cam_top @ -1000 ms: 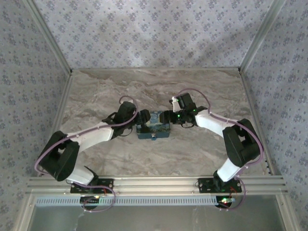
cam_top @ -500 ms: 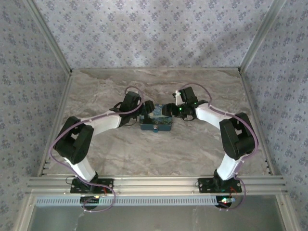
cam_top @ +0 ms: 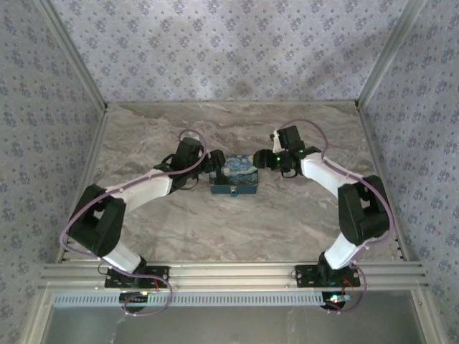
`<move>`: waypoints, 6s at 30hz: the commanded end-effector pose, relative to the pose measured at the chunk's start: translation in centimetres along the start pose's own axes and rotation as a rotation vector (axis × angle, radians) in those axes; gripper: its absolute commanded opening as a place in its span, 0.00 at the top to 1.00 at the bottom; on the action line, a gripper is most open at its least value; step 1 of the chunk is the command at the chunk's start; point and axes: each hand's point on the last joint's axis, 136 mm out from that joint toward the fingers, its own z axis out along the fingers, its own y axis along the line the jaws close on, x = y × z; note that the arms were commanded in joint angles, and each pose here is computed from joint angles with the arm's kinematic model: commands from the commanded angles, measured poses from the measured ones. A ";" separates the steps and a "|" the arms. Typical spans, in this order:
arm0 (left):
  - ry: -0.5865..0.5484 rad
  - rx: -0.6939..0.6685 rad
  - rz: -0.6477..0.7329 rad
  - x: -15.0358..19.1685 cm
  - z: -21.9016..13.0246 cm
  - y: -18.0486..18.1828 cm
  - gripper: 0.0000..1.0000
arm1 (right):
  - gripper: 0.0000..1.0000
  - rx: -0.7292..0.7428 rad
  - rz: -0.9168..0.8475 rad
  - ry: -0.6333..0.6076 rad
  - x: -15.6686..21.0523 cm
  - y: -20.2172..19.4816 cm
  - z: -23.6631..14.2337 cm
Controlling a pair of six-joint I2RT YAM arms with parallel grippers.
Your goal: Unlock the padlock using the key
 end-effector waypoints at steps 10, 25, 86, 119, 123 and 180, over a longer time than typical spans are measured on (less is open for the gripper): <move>-0.007 0.024 0.193 2.4 -5.5 -2.5 0.16 | 0.39 0.284 0.161 0.167 4.5 -6.3 -2.1; 0.038 0.093 0.379 7.2 -5.2 -6.8 0.18 | 0.54 0.306 0.278 0.249 5.9 -7.2 1.9; -0.004 0.085 0.228 5.5 -4.8 -5.8 0.16 | 1.00 -0.039 0.405 -0.066 -0.2 -3.8 -4.6; -0.048 0.774 0.014 -2.8 -8.2 -20.4 0.36 | 1.00 -0.582 0.191 -0.311 -4.0 10.3 -16.2; -0.011 0.796 0.018 -2.0 -8.0 -21.7 0.38 | 1.00 -0.567 0.184 -0.322 -3.8 10.4 -16.0; 0.050 1.171 0.083 -0.2 -11.6 -24.7 0.55 | 1.00 -0.826 0.225 -0.256 -4.8 12.6 -19.2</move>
